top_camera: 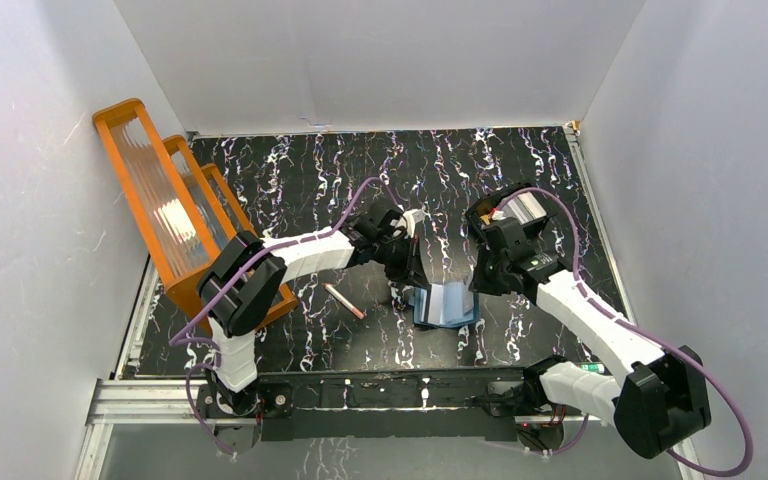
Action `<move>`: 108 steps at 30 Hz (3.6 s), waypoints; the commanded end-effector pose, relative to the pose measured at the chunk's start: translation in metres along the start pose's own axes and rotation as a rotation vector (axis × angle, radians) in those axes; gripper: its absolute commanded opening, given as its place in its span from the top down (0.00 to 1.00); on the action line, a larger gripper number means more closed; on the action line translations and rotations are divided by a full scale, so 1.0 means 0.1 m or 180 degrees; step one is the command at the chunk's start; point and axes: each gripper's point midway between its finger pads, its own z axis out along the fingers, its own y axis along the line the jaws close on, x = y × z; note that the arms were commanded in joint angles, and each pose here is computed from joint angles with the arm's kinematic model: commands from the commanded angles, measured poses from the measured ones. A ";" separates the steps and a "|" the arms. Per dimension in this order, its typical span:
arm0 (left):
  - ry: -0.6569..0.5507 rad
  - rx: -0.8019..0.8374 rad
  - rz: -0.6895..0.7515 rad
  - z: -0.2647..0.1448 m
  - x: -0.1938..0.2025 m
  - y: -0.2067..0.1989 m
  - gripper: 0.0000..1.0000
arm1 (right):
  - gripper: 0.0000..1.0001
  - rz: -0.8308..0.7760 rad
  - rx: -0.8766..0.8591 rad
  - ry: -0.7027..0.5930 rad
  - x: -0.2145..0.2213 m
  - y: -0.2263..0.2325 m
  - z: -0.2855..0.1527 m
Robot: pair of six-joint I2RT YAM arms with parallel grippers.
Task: Put the credit cards into the card holder
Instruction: Adjust the card slot at the card holder, then insert the credit card into the card holder.
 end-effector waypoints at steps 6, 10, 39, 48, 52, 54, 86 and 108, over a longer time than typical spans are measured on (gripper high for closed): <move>0.0015 -0.0217 0.0101 -0.15 0.07 0.04 1.00 | 1.00 -0.0138 0.0174 -0.0186 -0.13 -0.11 0.17; 0.0015 -0.0252 0.0098 -0.16 0.08 0.07 1.00 | 1.00 -0.0155 0.0150 -0.0200 -0.14 -0.11 0.21; 0.0035 -0.0558 0.0037 -0.24 0.19 0.26 1.00 | 1.00 0.0137 0.0477 -0.0185 -0.25 -0.45 0.25; -0.0013 -0.0298 0.0052 -0.23 0.07 0.01 1.00 | 1.00 0.0152 0.0177 -0.0347 -0.45 -0.21 0.03; -0.0043 -0.0114 0.0075 -0.20 -0.01 -0.16 1.00 | 1.00 0.0153 0.0172 -0.0373 -0.51 -0.18 -0.06; -0.0055 0.0032 0.0075 -0.18 -0.05 -0.26 1.00 | 1.00 0.0139 0.0171 -0.0443 -0.56 -0.17 -0.11; 0.0119 -0.0278 0.0098 -0.03 0.01 -0.03 1.00 | 1.00 0.0510 -0.0830 -0.0313 -0.15 0.19 0.23; 0.0116 -0.0729 -0.0057 -0.42 0.18 0.40 1.00 | 1.00 0.0440 -0.1336 -0.0394 -0.07 0.11 0.29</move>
